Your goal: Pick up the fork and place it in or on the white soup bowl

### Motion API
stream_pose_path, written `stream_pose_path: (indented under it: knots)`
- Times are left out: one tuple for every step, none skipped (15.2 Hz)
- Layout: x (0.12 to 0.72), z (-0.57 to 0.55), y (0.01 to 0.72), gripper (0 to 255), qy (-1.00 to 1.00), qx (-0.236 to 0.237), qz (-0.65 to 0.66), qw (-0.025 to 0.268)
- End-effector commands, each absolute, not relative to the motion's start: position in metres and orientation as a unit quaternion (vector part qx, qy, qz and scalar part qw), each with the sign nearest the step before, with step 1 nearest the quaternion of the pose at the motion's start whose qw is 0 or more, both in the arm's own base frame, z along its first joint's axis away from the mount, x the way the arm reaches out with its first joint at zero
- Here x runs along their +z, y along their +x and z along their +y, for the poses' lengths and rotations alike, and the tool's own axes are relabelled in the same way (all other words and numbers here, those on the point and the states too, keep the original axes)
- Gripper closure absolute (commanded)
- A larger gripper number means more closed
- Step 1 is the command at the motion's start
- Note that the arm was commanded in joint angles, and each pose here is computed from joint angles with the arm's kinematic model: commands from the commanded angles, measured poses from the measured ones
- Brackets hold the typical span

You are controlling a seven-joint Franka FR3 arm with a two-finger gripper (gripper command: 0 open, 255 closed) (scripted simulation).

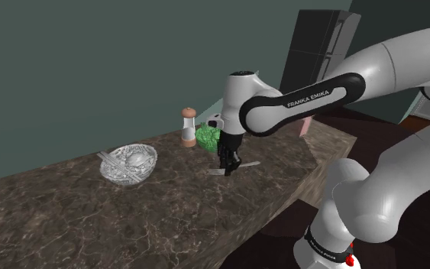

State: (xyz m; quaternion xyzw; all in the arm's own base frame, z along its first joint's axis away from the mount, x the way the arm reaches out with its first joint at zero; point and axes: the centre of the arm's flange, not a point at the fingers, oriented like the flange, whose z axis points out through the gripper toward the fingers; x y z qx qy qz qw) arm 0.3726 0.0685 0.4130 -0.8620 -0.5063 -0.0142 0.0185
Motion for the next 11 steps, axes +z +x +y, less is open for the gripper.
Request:
stream_pose_path:
  knots:
    - [0.424,0.068,0.373,255,-0.862,-0.014,-0.506,0.019]
    - [0.429,0.068,0.373,255,-0.862,-0.014,-0.506,0.019]
    - [0.434,0.068,0.373,255,-0.862,-0.014,-0.506,0.019]
    - [0.44,0.068,0.373,255,-0.862,-0.014,-0.506,0.019]
    - [0.445,0.068,0.373,255,-0.862,-0.014,-0.506,0.019]
    - [0.45,0.068,0.373,255,-0.862,-0.014,-0.506,0.019]
    - [0.455,0.068,0.373,255,-0.862,-0.014,-0.506,0.019]
    - [0.461,0.068,0.373,255,-0.862,-0.014,-0.506,0.019]
    - [0.466,0.068,0.373,255,-0.862,-0.014,-0.506,0.019]
    - [0.471,0.068,0.373,255,-0.862,-0.014,-0.506,0.019]
    - [0.476,0.068,0.373,255,-0.862,-0.014,-0.506,0.019]
